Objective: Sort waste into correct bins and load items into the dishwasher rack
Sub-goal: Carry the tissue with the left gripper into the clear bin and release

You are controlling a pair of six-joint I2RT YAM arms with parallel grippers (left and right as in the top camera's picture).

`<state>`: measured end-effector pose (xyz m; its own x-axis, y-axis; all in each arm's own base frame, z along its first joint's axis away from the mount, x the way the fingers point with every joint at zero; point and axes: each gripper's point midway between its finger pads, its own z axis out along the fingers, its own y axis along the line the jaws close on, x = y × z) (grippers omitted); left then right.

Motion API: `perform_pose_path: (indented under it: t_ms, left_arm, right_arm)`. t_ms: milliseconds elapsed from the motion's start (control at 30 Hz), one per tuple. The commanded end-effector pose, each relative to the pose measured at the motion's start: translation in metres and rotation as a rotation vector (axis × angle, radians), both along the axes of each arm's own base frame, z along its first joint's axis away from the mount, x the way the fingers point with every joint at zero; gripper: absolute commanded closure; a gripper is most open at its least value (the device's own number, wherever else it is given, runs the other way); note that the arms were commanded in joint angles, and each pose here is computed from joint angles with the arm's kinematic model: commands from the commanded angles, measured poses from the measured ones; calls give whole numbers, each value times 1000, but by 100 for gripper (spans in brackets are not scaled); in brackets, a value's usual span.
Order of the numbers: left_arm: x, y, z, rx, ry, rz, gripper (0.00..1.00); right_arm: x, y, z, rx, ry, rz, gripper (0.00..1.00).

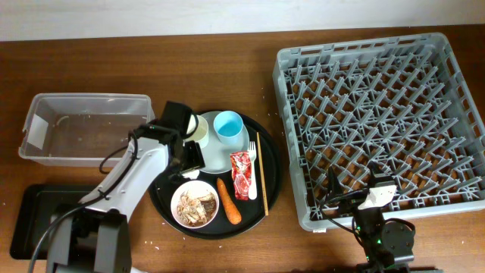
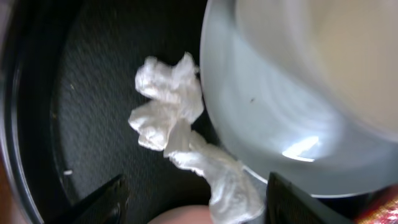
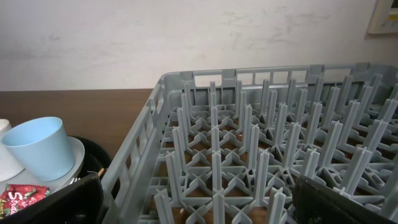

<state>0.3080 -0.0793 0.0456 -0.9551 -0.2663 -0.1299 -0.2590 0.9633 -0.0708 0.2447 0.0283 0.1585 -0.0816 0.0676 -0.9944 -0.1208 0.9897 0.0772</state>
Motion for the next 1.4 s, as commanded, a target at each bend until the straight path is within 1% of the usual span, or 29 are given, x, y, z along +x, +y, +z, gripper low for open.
perform_pose_path:
  t_ms: [0, 167, 233, 267, 467, 500, 533, 567, 700, 767, 800, 833, 933, 1000, 1067, 1100, 1167, 1233, 1300, 1333, 1367]
  left_arm:
    - [-7, -1, -7, -15, 5, 1, 30]
    - [-3, -2, -10, -20, -16, 1, 32]
    - [-1, -2, -9, -22, -23, 1, 41]
    - [-1, -2, -9, -23, -26, 1, 44]
    - [2, -3, -9, -25, -36, 0, 45]
    - [2, -3, -9, -25, -37, 0, 53]
    - [2, -3, -9, -25, -37, 0, 58]
    - [3, -3, -9, -25, -39, 0, 58]
    - [4, -3, -9, -26, -44, 0, 66]
    - [4, -3, -9, -26, -43, 0, 81]
    - [3, -3, -9, -26, -42, 0, 92]
    - [4, -2, -9, -18, -44, 1, 99]
    - [5, -1, -5, -14, -54, 3, 99]
    - [7, -1, 11, -24, -92, 3, 100]
    - [13, -2, 41, -29, -164, -39, 99]
    - [17, -3, 57, -30, -206, -65, 99]
    - [23, 3, 100, -13, -322, -62, 99]
    - [25, 15, 140, 39, -412, -34, 100]
    - [26, 27, 166, 90, -475, -5, 99]
    - [29, 37, 179, 137, -517, 21, 99]
    - [33, 52, 193, 215, -570, 65, 100]
  right_arm:
    - [0, -1, -3, 0, 6, -6, 1]
    - [0, -1, -3, 0, 6, -6, 1]
    - [0, -1, -3, 0, 6, -6, 1]
    - [0, -1, -3, 0, 6, -6, 1]
    - [0, -1, -3, 0, 6, -6, 1]
    - [0, -1, -3, 0, 6, -6, 1]
    - [0, -1, -3, 0, 6, -6, 1]
    - [0, -1, -3, 0, 6, -6, 1]
    - [0, -1, -3, 0, 6, -6, 1]
    - [0, -1, -3, 0, 6, -6, 1]
    - [0, -1, -3, 0, 6, -6, 1]
    - [0, -1, -3, 0, 6, -6, 1]
    - [0, -1, -3, 0, 6, -6, 1]
    - [0, -1, -3, 0, 6, -6, 1]
    - [0, -1, -3, 0, 6, -6, 1]
    - [0, -1, -3, 0, 6, -6, 1]
    - [0, -1, -3, 0, 6, -6, 1]
    - [0, -1, -3, 0, 6, -6, 1]
    - [0, -1, -3, 0, 6, -6, 1]
    - [0, -1, -3, 0, 6, -6, 1]
    - [0, -1, -3, 0, 6, -6, 1]
